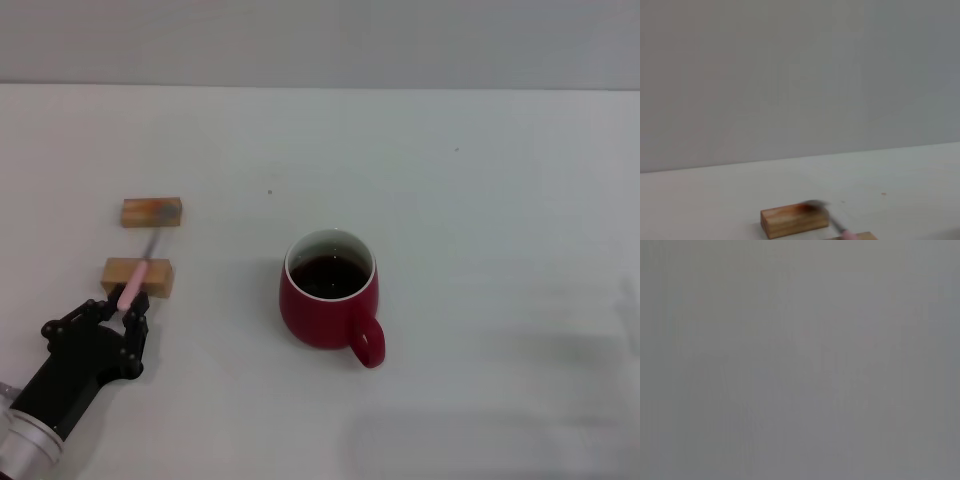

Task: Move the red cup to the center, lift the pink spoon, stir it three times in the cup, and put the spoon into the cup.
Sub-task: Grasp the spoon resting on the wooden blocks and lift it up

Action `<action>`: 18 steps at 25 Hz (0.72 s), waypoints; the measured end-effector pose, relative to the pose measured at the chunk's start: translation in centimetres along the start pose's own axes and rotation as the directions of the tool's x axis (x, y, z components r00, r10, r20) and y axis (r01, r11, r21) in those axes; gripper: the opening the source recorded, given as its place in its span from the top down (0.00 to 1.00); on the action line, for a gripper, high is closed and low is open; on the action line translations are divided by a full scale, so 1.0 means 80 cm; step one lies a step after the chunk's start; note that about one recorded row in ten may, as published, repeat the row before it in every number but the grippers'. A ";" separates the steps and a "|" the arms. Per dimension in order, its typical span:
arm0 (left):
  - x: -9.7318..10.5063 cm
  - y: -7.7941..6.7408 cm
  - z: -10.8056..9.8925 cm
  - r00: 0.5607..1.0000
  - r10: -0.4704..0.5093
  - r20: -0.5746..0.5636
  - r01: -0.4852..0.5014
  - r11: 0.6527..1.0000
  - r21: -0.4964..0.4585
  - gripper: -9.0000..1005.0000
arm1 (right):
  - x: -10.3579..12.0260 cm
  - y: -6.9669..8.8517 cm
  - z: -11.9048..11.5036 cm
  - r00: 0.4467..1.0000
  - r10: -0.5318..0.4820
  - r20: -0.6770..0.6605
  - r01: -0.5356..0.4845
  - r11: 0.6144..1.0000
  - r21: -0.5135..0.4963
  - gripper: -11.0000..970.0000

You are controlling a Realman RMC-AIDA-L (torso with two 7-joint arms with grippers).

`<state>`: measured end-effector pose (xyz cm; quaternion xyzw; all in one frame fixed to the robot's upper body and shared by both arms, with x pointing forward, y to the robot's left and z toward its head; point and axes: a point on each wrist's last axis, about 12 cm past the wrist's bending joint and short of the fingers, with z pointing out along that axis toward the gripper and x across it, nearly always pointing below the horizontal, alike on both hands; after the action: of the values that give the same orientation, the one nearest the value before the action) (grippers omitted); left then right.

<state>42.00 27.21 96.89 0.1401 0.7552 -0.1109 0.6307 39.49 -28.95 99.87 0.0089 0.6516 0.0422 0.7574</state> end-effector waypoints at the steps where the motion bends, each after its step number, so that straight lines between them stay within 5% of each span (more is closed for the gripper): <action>1: 0.000 0.000 0.001 1.000 0.002 0.000 -0.002 1.000 0.003 0.67 | 0.000 0.000 0.000 1.000 0.000 0.000 0.000 1.000 0.000 0.24; 9: -0.007 -0.006 0.001 0.999 0.027 0.042 -0.028 1.000 0.006 0.82 | -0.001 0.000 -0.002 1.000 0.002 0.006 -0.002 1.000 0.003 0.24; 18: -0.013 -0.007 -0.006 0.995 0.031 0.099 -0.032 0.999 0.003 0.82 | -0.001 0.002 0.000 1.000 0.002 0.006 -0.002 1.000 -0.008 0.24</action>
<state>41.57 26.77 98.00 0.1480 0.7205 -0.1095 0.6686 39.45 -28.82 99.94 0.0068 0.6492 0.0455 0.7592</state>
